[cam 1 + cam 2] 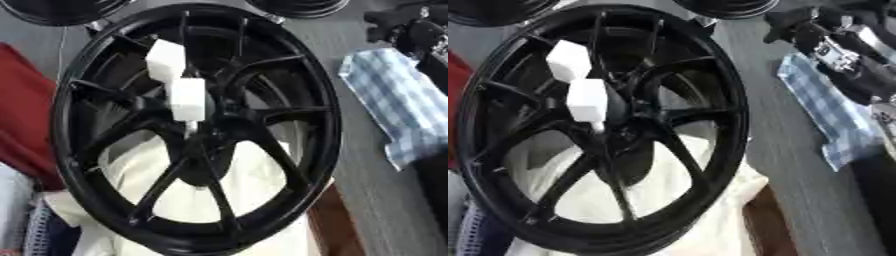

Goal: Pull the pin out of the wheel hub.

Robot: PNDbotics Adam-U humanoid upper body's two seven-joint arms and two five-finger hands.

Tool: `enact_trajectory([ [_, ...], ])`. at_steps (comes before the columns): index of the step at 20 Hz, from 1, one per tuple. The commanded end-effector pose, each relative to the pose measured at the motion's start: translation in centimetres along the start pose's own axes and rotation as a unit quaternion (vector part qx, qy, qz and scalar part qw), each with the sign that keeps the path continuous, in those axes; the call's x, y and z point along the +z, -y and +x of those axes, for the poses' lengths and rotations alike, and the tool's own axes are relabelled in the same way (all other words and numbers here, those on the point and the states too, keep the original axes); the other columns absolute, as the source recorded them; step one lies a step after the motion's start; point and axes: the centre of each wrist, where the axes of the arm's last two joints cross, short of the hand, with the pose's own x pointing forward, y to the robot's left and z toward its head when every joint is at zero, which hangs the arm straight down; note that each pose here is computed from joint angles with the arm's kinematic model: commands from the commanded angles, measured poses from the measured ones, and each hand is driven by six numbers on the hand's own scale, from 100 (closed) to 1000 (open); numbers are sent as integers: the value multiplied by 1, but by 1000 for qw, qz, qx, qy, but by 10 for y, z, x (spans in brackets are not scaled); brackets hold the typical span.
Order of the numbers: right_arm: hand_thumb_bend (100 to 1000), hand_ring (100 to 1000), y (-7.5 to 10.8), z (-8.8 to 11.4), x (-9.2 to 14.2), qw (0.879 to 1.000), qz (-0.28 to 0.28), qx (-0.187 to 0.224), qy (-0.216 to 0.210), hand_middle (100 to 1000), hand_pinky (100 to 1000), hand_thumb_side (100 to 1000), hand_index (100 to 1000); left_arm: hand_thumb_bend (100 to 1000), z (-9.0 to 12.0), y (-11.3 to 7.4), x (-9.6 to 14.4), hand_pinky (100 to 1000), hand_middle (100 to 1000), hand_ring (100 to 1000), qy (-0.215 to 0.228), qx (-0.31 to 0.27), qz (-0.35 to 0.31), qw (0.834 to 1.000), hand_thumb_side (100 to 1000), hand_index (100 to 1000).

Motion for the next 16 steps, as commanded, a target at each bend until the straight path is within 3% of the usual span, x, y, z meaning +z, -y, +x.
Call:
enact_trajectory([
  [1,100,1000,3,10,-5,1000,11,10,10,647,1000,597,762,100,7,-17,19,827,783,734,28,0,42,999,820,819],
  [2,100,1000,3,10,-5,1000,12,9,10,647,1000,592,762,100,10,-20,24,827,767,734,42,9,54,998,801,809],
  [3,100,1000,3,10,-6,1000,13,8,12,647,1000,590,762,100,14,-22,29,749,659,620,59,20,67,996,661,742],
  [4,100,1000,2,11,-6,1000,14,6,13,647,1000,588,762,359,21,-25,34,728,636,598,85,34,82,992,648,732],
  [5,100,1000,2,11,-7,1000,15,5,15,647,1000,587,762,100,29,-29,39,722,631,593,116,49,98,987,594,732],
  [9,100,1000,3,12,-9,1000,15,-2,25,647,1000,584,763,100,62,-29,56,707,615,584,246,105,144,953,581,729],
  [16,100,1000,4,16,-14,999,16,-11,46,648,1000,578,762,100,79,33,63,700,612,584,376,182,127,900,601,725],
])
